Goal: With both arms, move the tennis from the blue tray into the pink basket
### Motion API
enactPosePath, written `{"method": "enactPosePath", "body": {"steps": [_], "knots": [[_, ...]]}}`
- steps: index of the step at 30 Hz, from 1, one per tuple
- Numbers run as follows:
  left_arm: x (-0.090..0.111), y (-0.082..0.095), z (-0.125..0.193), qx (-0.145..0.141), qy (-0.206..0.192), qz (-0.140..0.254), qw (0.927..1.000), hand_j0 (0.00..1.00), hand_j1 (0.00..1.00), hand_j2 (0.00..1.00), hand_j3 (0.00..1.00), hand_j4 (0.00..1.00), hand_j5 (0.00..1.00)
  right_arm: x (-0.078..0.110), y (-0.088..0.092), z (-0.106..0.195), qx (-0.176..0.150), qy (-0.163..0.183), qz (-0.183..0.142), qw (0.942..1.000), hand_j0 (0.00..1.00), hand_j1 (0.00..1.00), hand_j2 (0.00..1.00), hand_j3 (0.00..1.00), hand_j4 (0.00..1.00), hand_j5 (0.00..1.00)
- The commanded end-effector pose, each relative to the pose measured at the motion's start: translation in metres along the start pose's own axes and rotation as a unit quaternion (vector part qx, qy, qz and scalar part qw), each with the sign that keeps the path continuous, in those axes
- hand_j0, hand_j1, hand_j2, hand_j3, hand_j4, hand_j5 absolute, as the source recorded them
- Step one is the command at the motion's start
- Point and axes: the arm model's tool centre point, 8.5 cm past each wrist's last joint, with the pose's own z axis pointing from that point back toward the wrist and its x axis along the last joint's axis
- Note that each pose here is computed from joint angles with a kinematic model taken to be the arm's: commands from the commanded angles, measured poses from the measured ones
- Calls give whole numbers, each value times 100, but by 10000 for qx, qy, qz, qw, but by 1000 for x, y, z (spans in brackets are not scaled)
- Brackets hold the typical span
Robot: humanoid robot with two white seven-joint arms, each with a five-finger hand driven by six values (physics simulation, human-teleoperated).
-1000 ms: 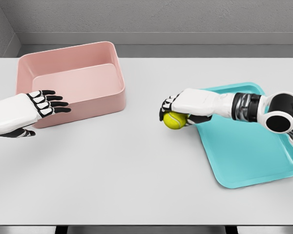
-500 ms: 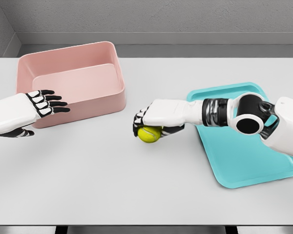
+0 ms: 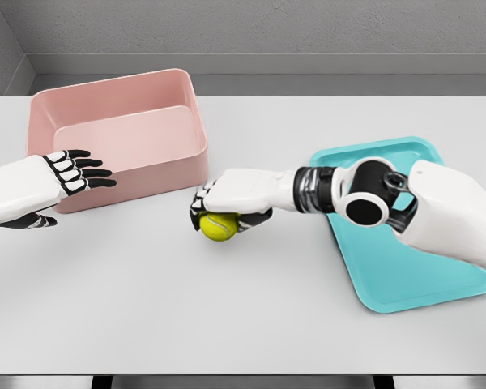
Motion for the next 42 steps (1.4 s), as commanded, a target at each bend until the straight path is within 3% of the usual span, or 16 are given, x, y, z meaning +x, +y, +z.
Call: {"method": "enactPosePath", "body": {"steps": [1,7,8,9,10,11,18,25,28,30,36,42], "knots": [[0,1,0,16,2,21,10000,100,100,100,100,100,100,3,7,-4,85,-40,-35,9999,48,48,48,48,48,48],[0,1,0,16,2,21,10000,100,100,100,100,100,100,8,11,-10,168,-114,-37,9998,48,48,48,48,48,48],[0,1,0,16,2,21,10000,100,100,100,100,100,100,8,11,-9,165,-112,-30,9998,53,53,53,53,53,53],[0,1,0,16,2,21,10000,100,100,100,100,100,100,8,11,-10,163,-119,-29,9998,63,63,63,63,63,63],[0,1,0,16,2,21,10000,100,100,100,100,100,100,8,9,-10,146,-88,-32,9998,95,95,95,95,95,95],[0,1,0,16,2,21,10000,100,100,100,100,100,100,8,7,-11,129,-77,-26,9999,99,99,99,99,99,99],[0,0,0,11,-1,26,10000,100,100,100,100,100,100,4,3,-6,78,-20,11,10000,100,100,100,100,100,100],[1,-2,0,-36,-21,34,10000,100,100,100,100,100,100,-29,-28,46,-426,408,168,9981,100,100,100,100,100,100],[10,-8,-5,-106,-177,82,9998,100,100,100,100,100,100,-44,-35,74,-590,647,232,9959,100,100,100,100,100,100],[11,-8,-4,-114,-183,81,9997,100,100,100,100,100,100,-58,-29,102,-701,878,171,9935,100,100,100,100,100,100],[25,-21,-20,-2,-381,246,9990,100,100,100,100,100,100,-89,13,200,-1046,1429,-65,9842,100,100,100,100,100,100],[45,-33,-46,339,-633,596,9956,100,100,100,100,100,100,-105,46,255,-1244,1412,-36,9821,100,100,100,100,100,100]]}}
